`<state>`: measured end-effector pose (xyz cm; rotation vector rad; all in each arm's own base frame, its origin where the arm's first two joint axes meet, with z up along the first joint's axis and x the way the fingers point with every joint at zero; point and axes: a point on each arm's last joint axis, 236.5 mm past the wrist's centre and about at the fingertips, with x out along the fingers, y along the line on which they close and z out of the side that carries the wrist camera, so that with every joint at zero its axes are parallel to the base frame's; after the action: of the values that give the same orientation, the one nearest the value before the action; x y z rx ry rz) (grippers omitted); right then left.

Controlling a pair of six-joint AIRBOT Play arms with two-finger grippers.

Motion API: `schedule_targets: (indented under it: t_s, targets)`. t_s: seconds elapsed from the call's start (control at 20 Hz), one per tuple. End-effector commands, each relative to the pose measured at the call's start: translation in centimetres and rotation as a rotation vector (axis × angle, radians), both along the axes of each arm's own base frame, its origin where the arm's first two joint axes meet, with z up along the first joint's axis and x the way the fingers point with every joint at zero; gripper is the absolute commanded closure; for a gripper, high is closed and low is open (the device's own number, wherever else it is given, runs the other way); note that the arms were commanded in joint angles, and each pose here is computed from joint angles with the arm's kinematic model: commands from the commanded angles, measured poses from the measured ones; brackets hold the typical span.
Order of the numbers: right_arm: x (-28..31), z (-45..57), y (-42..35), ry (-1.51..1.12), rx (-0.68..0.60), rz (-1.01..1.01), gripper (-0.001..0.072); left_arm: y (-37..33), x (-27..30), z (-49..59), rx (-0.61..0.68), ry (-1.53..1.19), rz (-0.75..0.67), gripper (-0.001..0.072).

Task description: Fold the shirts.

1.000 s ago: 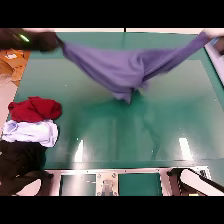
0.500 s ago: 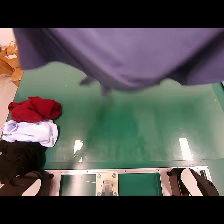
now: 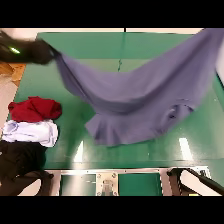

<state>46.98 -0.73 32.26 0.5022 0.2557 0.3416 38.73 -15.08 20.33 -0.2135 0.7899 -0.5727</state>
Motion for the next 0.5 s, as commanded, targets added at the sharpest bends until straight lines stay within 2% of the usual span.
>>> schedule_targets:
  t_s: [0.0,0.15,0.35,0.45]
  targets:
    - [5.8,-13.1,3.9,0.288,0.078,0.105,0.0695,-2.3,-1.3,-11.4,-0.077,0.306,-0.052,0.0684]
    - [7.9,-21.2,5.2,0.451,0.133,0.132,0.0695,-3.9,-4.9,-21.2,-0.054,0.525,-0.066,0.0684]
    - [8.1,-26.9,5.1,0.587,0.185,0.140,0.0691,-6.1,-7.3,-29.2,-0.028,0.651,-0.038,0.0684]
    - [8.0,-26.5,3.1,0.586,0.188,0.108,0.0360,-6.6,-7.2,-30.7,-0.013,0.650,-0.042,0.0683]
